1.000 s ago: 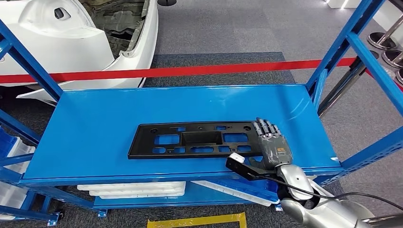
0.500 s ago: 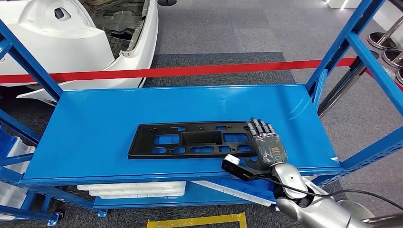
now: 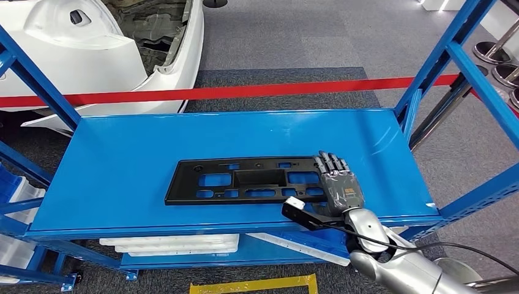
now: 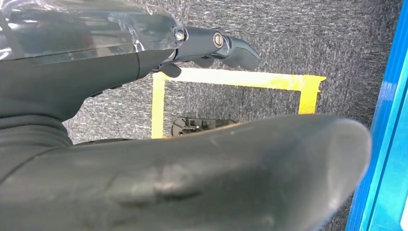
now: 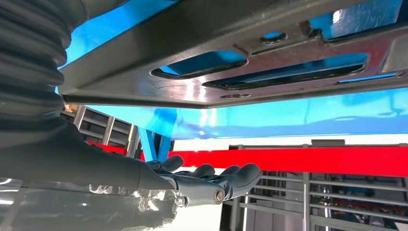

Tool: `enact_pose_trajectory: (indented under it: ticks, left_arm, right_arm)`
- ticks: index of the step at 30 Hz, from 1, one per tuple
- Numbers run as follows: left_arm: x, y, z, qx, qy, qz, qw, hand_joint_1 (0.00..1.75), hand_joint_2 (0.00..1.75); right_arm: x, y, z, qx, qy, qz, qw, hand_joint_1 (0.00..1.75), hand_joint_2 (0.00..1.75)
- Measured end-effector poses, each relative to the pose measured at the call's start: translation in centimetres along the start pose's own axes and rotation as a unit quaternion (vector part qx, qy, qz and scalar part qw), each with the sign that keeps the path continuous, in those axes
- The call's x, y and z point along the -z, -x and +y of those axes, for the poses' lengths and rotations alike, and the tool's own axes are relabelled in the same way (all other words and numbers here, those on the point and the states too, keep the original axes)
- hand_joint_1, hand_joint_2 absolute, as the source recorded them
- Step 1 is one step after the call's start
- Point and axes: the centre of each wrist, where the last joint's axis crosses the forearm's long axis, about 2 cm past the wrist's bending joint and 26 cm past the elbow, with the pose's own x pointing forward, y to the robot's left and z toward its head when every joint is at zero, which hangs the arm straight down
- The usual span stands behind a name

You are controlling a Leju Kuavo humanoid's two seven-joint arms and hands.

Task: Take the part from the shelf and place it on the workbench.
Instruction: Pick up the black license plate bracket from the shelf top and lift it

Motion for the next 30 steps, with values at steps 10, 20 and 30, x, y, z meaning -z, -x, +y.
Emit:
enact_pose_trajectory:
  ticks: [10, 20, 30]
  left_arm:
    - [0.0, 0.0, 0.0, 0.001, 0.001, 0.003, 1.000, 0.00, 0.00]
    - [0.0, 0.0, 0.0, 0.001, 0.004, 0.011, 1.000, 0.00, 0.00]
    - [0.0, -0.1, -0.2, 0.001, 0.003, 0.015, 1.000, 0.00, 0.00]
  right_arm:
    - [0.0, 0.3, 0.8, -0.008, 0.019, 0.012, 1.000, 0.00, 1.75]
    - [0.0, 0.6, 1.0, -0.021, 0.046, 0.014, 0.999, 0.00, 1.75]
    - [-0.1, 1.0, 1.2, -0.026, 0.057, 0.016, 0.998, 0.00, 1.75]
